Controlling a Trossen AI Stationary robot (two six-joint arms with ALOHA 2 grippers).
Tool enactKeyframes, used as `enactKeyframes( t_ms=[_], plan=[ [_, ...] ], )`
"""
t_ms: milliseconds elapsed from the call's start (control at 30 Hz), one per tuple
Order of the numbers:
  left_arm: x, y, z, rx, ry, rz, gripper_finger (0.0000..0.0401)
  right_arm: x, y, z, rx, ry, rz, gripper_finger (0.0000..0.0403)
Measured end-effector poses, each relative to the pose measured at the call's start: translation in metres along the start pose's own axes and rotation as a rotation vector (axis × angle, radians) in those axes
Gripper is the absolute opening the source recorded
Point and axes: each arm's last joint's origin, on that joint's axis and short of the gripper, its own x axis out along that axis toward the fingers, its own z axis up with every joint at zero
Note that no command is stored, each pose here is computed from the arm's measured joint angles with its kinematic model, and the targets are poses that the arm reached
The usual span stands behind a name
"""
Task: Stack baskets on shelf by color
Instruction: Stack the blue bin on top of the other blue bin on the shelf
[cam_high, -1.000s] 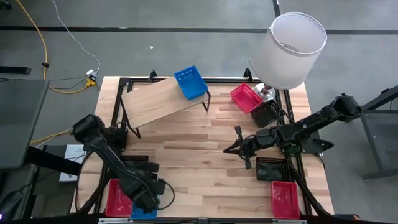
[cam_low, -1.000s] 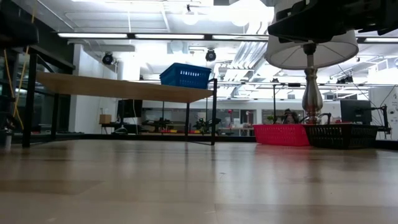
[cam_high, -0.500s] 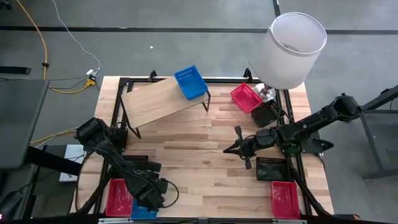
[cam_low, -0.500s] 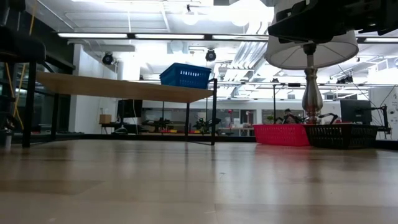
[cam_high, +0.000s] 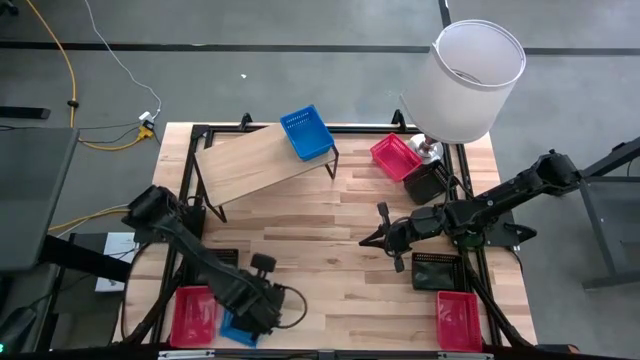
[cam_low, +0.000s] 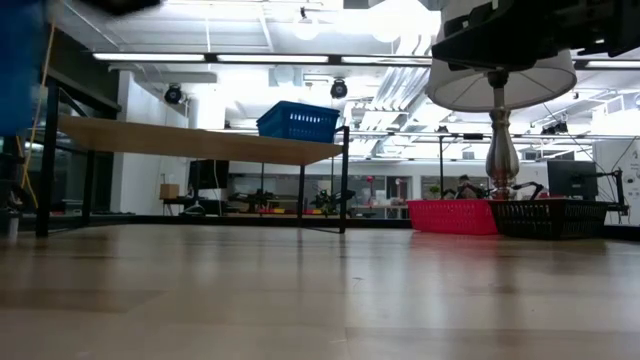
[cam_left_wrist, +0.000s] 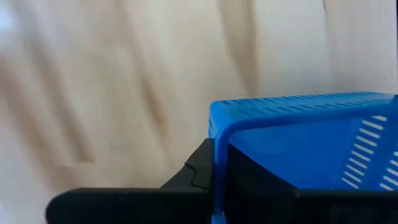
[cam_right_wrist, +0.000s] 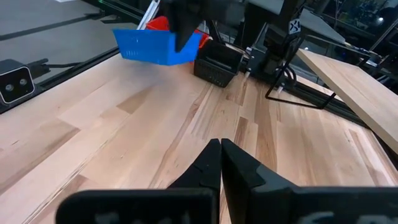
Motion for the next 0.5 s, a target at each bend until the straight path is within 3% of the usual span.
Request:
enactKeyframes(
  t_ms=[100,267,367,500],
  plan=[
    [-0.031,0.022,0.015,0.02,-0.062,0.105,0.0002,0.0,0.0,0.0,-0.001,0.004,0.001,0.0],
    [-0.086,0.079,0.031,-0.003,-0.16,0.384,0.0001,0.0,0.0,0.0,0.001,0.003,0.002,0.0],
    [-0.114,0.125,0.038,-0.097,-0.221,0.524,0.0001,0.0,0.0,0.0,0.001,0.003,0.002,0.0],
    [-0.144,0.196,0.035,-0.313,-0.283,0.594,0.0001,0.0,0.0,0.0,0.0,0.003,0.002,0.0]
  ],
)
